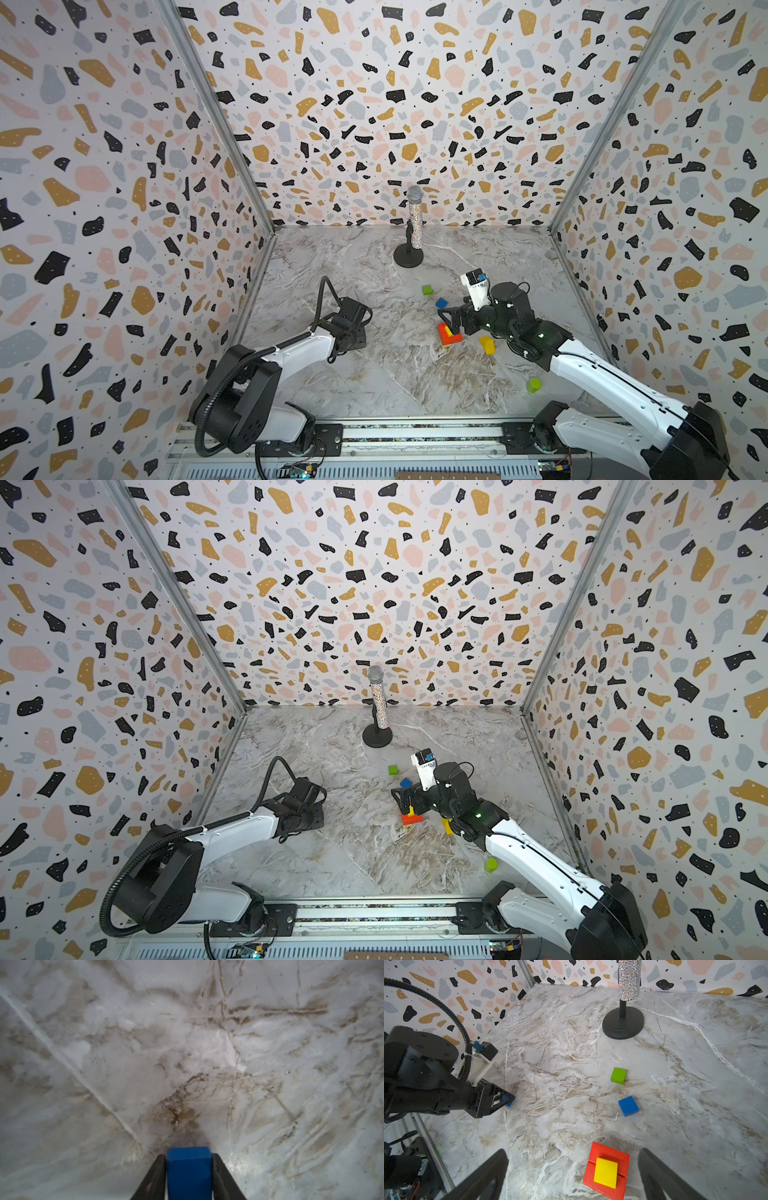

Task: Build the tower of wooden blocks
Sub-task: 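Lift the blue block with the left gripper while the right arm draws back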

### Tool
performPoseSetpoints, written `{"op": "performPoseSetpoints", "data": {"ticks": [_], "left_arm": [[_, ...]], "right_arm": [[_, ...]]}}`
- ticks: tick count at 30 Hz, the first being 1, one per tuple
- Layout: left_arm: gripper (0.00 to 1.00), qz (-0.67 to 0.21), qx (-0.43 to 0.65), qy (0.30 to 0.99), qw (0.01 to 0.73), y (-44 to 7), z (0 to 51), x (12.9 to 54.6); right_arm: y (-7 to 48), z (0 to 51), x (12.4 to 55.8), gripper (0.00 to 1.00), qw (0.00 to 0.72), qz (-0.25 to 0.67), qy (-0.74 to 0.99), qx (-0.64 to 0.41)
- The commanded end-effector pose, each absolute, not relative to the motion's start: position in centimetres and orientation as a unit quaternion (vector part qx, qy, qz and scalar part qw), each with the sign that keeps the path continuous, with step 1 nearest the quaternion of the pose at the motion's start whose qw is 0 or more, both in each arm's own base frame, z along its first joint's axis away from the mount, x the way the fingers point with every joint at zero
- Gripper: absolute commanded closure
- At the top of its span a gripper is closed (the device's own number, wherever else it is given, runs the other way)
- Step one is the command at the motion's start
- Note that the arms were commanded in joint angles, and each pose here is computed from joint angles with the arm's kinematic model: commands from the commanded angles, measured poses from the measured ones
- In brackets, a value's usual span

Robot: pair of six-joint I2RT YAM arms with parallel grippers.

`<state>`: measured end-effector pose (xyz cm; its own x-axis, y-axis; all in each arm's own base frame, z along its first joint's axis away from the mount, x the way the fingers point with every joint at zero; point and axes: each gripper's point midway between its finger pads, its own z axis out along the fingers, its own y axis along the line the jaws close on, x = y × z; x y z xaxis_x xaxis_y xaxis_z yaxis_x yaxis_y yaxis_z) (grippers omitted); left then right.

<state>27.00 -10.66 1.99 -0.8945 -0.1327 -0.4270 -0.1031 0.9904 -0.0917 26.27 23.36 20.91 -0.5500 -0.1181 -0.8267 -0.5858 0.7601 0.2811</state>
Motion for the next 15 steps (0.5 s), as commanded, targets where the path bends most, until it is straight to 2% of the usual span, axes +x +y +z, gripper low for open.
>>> {"op": "performPoseSetpoints", "data": {"ticks": [1,8,15], "left_arm": [[0.69,-0.036,-0.054,0.971,0.230,-11.1,2.7,27.7],[0.75,-0.045,-0.045,0.967,0.248,-11.9,4.9,28.4],[0.75,-0.069,0.036,0.960,0.270,-14.5,9.4,29.9]], "right_arm": [[23.4,21.5,26.4,0.01,0.432,0.277,0.831,-0.213],[23.5,20.7,26.4,0.01,0.421,0.277,0.838,-0.210],[21.6,18.7,27.7,0.01,0.397,0.262,0.867,-0.150]]}}
